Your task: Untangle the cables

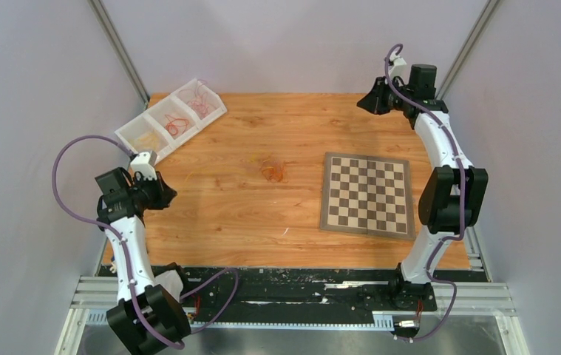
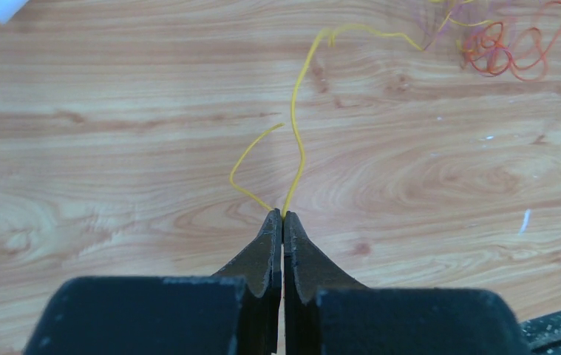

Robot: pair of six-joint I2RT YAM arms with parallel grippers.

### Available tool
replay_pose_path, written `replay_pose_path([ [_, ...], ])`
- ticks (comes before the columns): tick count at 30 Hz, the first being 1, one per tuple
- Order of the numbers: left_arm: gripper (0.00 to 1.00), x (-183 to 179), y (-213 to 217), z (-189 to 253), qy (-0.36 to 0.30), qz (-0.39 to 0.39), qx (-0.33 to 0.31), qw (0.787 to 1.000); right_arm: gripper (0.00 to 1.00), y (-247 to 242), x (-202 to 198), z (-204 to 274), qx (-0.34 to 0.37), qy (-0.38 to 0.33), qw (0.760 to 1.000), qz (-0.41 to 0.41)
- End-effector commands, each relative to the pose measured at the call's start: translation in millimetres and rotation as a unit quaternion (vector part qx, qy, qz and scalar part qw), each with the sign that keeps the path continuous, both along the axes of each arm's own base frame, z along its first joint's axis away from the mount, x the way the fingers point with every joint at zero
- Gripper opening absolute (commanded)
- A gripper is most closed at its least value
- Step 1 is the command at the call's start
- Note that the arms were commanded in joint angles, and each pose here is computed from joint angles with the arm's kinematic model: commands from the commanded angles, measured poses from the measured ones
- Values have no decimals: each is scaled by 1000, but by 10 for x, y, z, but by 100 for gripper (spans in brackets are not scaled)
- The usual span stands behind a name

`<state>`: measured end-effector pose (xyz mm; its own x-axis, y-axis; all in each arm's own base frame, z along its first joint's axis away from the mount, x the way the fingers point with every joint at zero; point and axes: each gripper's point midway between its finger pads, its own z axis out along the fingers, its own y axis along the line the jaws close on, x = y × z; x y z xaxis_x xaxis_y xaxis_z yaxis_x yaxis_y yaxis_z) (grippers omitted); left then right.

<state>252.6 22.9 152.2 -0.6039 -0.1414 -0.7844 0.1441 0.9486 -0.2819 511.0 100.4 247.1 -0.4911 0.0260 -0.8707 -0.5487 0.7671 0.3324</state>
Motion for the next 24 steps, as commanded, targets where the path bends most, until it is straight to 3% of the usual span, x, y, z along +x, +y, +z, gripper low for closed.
replay_pose_path([
  [1, 0, -31, 260, -94, 14, 11, 68, 998, 8, -63, 17, 312, -9, -53, 998, -8],
  [7, 0, -25, -53, -25, 1, -83, 36, 996, 30, 550, -360, -6, 25, -15, 993, 114],
  [10, 0, -3, -157, -52, 14, -111, 42, 993, 50, 1045, -662, -316, 26, 21, 982, 184],
  [15, 0, 34, -139, -111, 31, -99, 34, 994, 75, 1922, -1104, -807, -11, 60, 956, 288],
  [20, 0, 45, -110, -108, 38, -94, 36, 994, 99, 2625, -1399, -1223, -79, 35, 926, 367],
  [24, 0, 38, -101, -98, 43, -93, 37, 994, 100, 2938, -1460, -1526, -128, 22, 912, 388],
])
